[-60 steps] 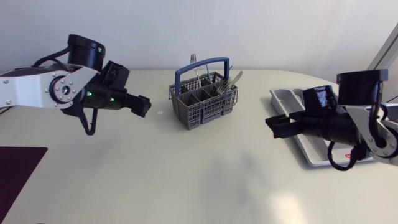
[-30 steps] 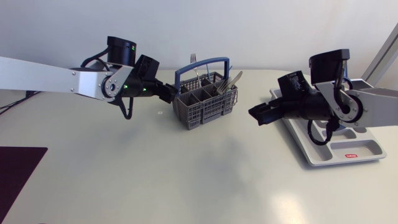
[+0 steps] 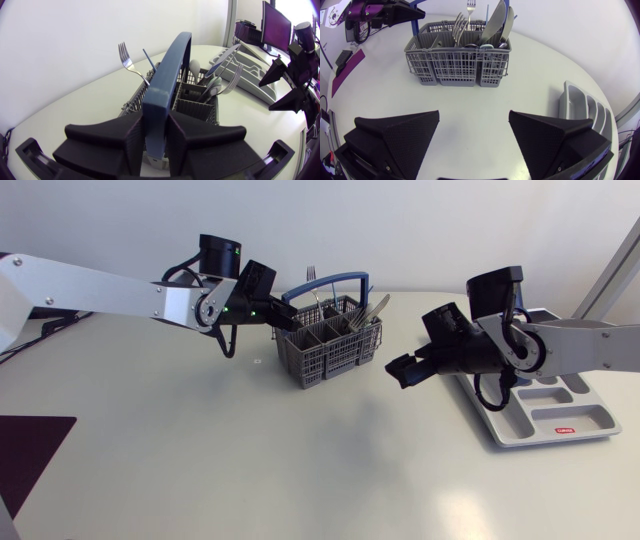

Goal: Sort the cutlery from the basket into the organizer compartments.

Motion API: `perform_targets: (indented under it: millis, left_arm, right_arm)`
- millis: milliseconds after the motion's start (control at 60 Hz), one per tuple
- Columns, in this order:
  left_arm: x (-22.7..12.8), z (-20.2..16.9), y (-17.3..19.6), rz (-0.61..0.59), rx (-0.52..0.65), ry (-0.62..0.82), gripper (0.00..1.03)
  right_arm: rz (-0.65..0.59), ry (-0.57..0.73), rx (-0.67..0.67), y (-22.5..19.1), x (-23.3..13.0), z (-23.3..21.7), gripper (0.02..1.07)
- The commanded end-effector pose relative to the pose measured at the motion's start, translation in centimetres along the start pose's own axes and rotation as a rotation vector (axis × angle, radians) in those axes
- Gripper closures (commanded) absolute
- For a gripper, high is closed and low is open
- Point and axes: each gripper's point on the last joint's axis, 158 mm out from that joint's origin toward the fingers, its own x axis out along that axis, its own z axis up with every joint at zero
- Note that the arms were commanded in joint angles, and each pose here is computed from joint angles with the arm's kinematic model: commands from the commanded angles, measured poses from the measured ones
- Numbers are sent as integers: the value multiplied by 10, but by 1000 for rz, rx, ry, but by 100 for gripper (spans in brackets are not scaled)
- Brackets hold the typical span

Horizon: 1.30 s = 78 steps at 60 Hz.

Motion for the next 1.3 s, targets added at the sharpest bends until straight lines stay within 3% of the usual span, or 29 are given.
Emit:
perform_targets:
  millis: [0,400,550,583,600,633,667,750,850,917,967,1117,1133,1167,1283]
  left_arm:
    - [0,-2,-7,-26,9,17,100]
    - [-84,-19,-48,-124,-15,69,100]
    - [-129,-48,-61,-130,11,87,100]
    - [-132,-53,-61,-127,13,92,95]
    - [-135,-56,-60,-124,11,95,87]
    - [-140,-61,-59,-115,13,98,60]
    - [-146,-63,-61,-109,38,93,46]
    - [-169,-57,-62,-77,68,51,27]
    - [-193,-48,-64,-52,96,-4,22]
    - [-207,-54,-59,-24,108,0,23]
    - [-210,-62,-56,-18,110,21,32]
    - [-210,-92,-48,-7,112,87,63]
    - [-207,-100,-49,-15,118,106,71]
    - [-204,-108,-49,-21,113,123,79]
    - [-191,-124,-48,-34,115,151,95]
  right_arm:
    - [-2,-23,-28,0,2,12,7]
    - [-27,-18,-27,-6,-2,6,7]
    - [-30,-33,-40,-2,-16,1,7]
    - [-30,-27,-45,-2,-16,-2,7]
    - [-30,-25,-46,-1,-16,-3,7]
    - [-30,-19,-48,-2,-15,-5,7]
    - [-31,-15,-45,-3,-14,-7,7]
    - [-33,-4,-32,-9,-11,-8,8]
    - [-20,7,-25,-9,-6,-8,14]
    - [-7,24,-15,-9,0,-7,22]
    - [5,30,1,-9,4,-6,31]
    - [31,35,40,-9,21,2,70]
    - [44,35,49,-9,25,4,79]
    - [49,34,59,-10,28,6,86]
    - [130,43,123,-3,43,15,98]
